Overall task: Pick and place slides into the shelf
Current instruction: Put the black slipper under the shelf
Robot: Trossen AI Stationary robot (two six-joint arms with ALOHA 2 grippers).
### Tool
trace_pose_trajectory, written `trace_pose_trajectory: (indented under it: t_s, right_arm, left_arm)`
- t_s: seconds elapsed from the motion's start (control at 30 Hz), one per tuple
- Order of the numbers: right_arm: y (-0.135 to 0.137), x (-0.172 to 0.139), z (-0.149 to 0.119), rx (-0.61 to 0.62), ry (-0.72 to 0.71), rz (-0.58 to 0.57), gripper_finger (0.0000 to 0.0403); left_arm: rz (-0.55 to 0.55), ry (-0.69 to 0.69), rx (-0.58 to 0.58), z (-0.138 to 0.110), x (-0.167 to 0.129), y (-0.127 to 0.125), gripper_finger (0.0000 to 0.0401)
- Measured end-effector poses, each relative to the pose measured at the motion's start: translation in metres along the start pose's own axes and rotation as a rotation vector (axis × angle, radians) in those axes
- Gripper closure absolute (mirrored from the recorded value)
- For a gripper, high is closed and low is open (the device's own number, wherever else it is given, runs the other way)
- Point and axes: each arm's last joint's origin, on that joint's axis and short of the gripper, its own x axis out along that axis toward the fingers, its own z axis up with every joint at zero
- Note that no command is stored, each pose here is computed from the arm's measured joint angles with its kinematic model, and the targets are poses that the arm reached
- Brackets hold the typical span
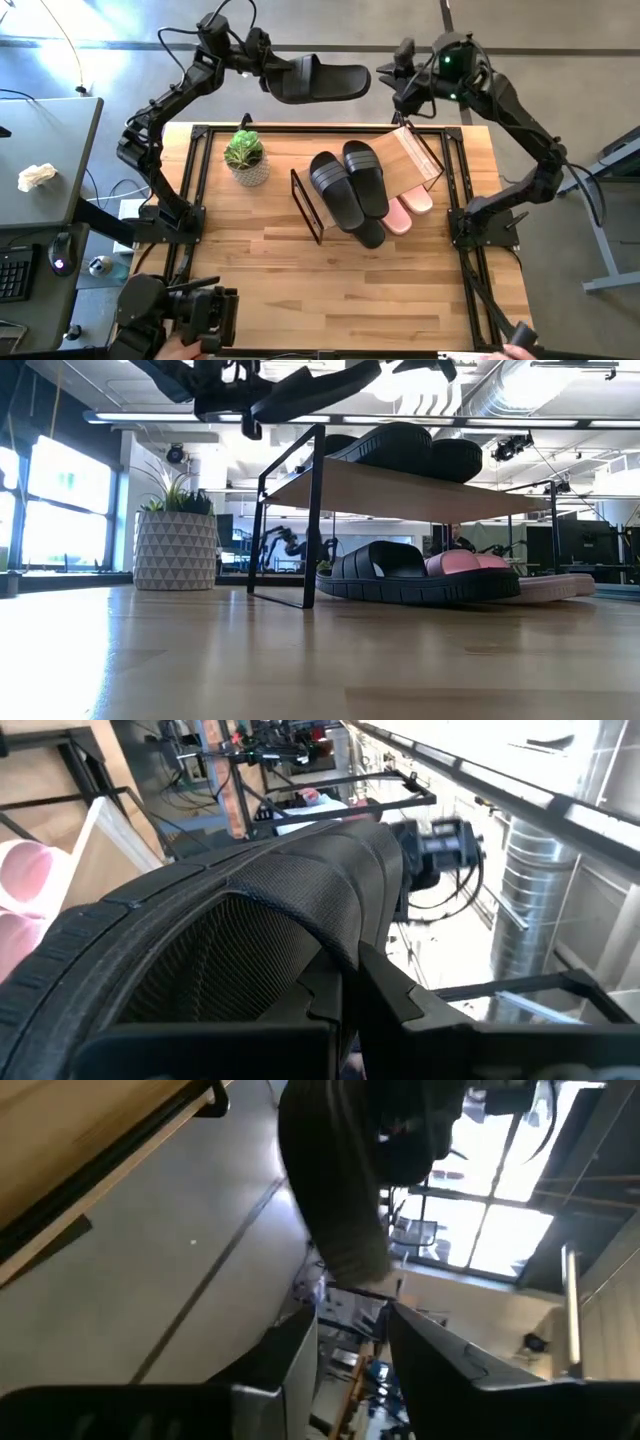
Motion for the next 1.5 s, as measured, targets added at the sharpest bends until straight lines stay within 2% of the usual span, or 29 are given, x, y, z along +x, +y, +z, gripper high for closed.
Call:
trace_pose_trajectory:
  t_s: [0.3, 0.47, 0.6, 0.87, 1.13, 1.5]
  right_arm:
    - [-0.004, -0.001, 0.035, -0.077, -0.073, -0.016, 0.0241]
    - [-0.001, -0.002, 0.045, -0.144, -0.014, 0.023, 0.0226]
    - [0.001, -0.002, 0.047, -0.233, 0.035, 0.057, 0.0224]
    - [-0.001, -0.002, 0.048, -0.256, 0.015, 0.03, 0.0224]
    - [0.003, 0.007, 0.049, -0.26, 0.001, 0.07, 0.0224]
    - [0.005, 0.035, 0.053, -0.263, 0.021, 0.075, 0.0224]
  left_arm:
    - [0.012, 0.007, -0.034, 0.0, 0.0, 0.003, 0.0401]
    - [0.009, 0.039, -0.033, -0.001, 0.0, 0.003, 0.0401]
    - [0.008, 0.044, -0.033, -0.001, 0.0, 0.003, 0.0401]
    - [0.007, 0.051, -0.038, -0.002, 0.0, 0.003, 0.0401]
    - [0.008, 0.053, -0.042, -0.002, 0.0, 0.004, 0.0401]
    - [0.005, 0.07, -0.044, -0.004, 0.005, 0.003, 0.0401]
